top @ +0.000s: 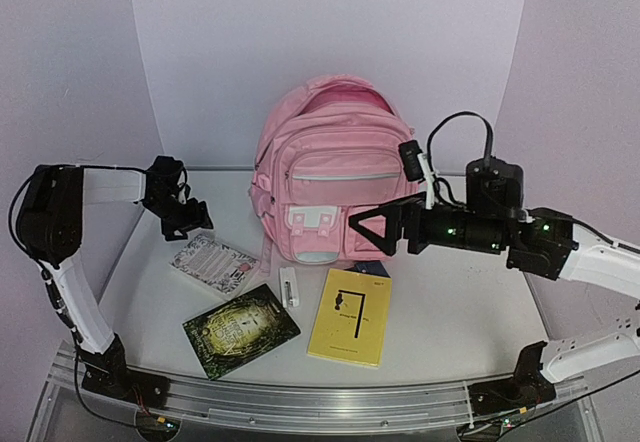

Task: Pack the student bag
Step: Pick up the book from the center of the board.

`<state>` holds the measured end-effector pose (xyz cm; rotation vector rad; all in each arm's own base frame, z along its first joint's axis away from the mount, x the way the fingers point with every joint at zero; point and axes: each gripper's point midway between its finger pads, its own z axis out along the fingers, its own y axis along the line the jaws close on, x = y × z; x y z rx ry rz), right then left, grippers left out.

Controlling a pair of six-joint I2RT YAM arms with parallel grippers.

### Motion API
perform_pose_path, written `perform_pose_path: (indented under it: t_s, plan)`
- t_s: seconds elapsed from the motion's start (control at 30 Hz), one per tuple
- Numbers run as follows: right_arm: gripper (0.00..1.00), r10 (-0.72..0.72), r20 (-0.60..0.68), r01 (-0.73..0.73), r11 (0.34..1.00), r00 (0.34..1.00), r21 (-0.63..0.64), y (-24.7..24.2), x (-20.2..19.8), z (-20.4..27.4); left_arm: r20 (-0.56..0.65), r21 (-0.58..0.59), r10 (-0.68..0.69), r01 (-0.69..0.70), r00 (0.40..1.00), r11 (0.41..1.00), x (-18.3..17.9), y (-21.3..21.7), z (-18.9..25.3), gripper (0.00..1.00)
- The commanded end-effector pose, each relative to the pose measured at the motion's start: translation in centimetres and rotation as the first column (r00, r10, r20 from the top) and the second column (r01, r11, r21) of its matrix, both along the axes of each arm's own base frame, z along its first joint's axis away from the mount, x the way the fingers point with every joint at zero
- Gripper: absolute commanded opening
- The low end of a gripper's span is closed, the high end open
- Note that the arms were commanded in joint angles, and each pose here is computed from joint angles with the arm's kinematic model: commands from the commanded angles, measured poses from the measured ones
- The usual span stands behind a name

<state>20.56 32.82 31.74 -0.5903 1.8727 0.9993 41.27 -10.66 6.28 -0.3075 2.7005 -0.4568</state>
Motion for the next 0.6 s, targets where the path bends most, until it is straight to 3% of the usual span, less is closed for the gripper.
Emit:
perform_pose_path:
  t_s: [0.0, 0.17, 0.3, 0.57]
  plan:
    - [0.97, -0.030, -0.045, 0.039, 0.975, 0.999, 0.220, 3.9, -0.2, 2.6, 0.036, -0.099, 0.104, -0.100, 0.994, 0.990, -0.1, 1.9, 1.8, 0.82]
    - [0.91, 0.044, -0.203, 0.022, 0.949, 0.978, 0.313, 10.7, -1.3, -0.7, -0.019, -0.159, 0.124, -0.126, 0.992, 0.979, -1.5, 1.7, -0.5, 0.84]
    - [0.86, 0.044, -0.341, 0.073, 0.944, 0.939, 0.323, 14.9, -1.0, -4.6, -0.071, -0.143, 0.121, -0.130, 0.990, 0.981, -2.2, 1.8, -2.2, 0.84]
    - [0.79, -0.017, -0.505, 0.215, 0.916, 0.863, 0.337, 18.6, 1.2, -10.9, -0.111, -0.096, 0.119, -0.129, 0.987, 0.987, -3.7, 2.4, -3.9, 0.83]
